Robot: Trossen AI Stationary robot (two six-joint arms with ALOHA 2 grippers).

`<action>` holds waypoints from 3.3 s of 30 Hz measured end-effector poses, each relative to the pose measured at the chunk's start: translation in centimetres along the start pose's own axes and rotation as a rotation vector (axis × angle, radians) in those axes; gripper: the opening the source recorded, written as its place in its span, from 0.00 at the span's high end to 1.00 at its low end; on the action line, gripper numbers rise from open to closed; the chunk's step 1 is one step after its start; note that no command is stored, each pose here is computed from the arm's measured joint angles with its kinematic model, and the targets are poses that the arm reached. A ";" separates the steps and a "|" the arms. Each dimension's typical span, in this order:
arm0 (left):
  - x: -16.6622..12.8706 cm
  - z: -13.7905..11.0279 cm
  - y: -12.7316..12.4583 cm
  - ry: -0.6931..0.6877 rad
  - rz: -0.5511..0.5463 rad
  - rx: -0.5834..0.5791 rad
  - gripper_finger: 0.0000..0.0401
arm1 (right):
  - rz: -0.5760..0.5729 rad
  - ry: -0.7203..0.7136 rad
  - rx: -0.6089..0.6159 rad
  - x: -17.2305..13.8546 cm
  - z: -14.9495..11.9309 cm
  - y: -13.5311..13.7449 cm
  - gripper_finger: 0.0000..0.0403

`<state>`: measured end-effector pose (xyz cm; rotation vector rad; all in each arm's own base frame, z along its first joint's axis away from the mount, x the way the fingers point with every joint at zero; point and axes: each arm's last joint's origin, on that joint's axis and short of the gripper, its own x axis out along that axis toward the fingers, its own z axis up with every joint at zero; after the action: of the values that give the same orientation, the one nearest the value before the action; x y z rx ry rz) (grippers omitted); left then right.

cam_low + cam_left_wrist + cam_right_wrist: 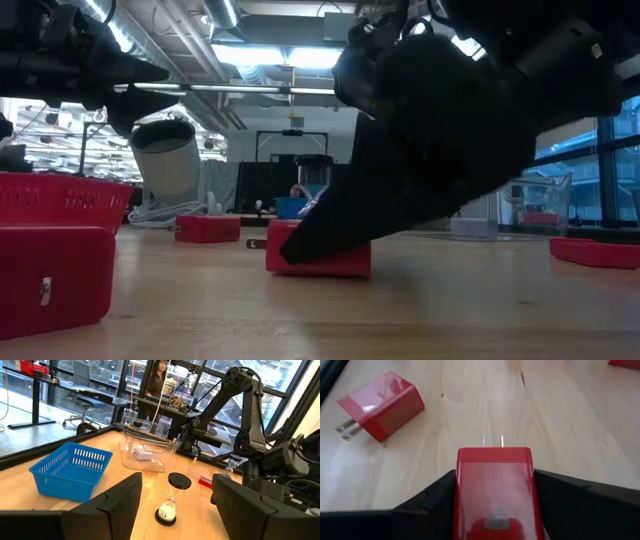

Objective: Pick & Place Office items
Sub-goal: Put the middle red charger adapter into the transparent bin

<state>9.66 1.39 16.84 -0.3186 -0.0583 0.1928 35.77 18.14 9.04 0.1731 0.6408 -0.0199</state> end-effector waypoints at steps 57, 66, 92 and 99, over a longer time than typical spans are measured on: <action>0.0 0.0 0.0 -0.003 0.007 -0.026 0.40 | -1.064 0.289 0.875 -21.1 1.8 -21.9 0.47; 0.0 0.0 0.0 -0.003 0.007 -0.018 0.40 | -1.057 0.263 0.909 -20.6 0.9 -23.7 0.47; 0.0 0.0 0.0 -0.002 0.005 -0.015 0.40 | -1.042 0.130 0.916 -19.4 -1.0 -27.9 0.41; 0.0 0.0 0.0 -0.002 0.005 -0.015 0.40 | -1.027 0.117 0.902 -19.3 -0.8 -28.0 0.37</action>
<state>9.66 1.41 16.83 -0.3339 -0.0606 0.1978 17.77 -9.98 15.61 0.6990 0.7441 -1.3097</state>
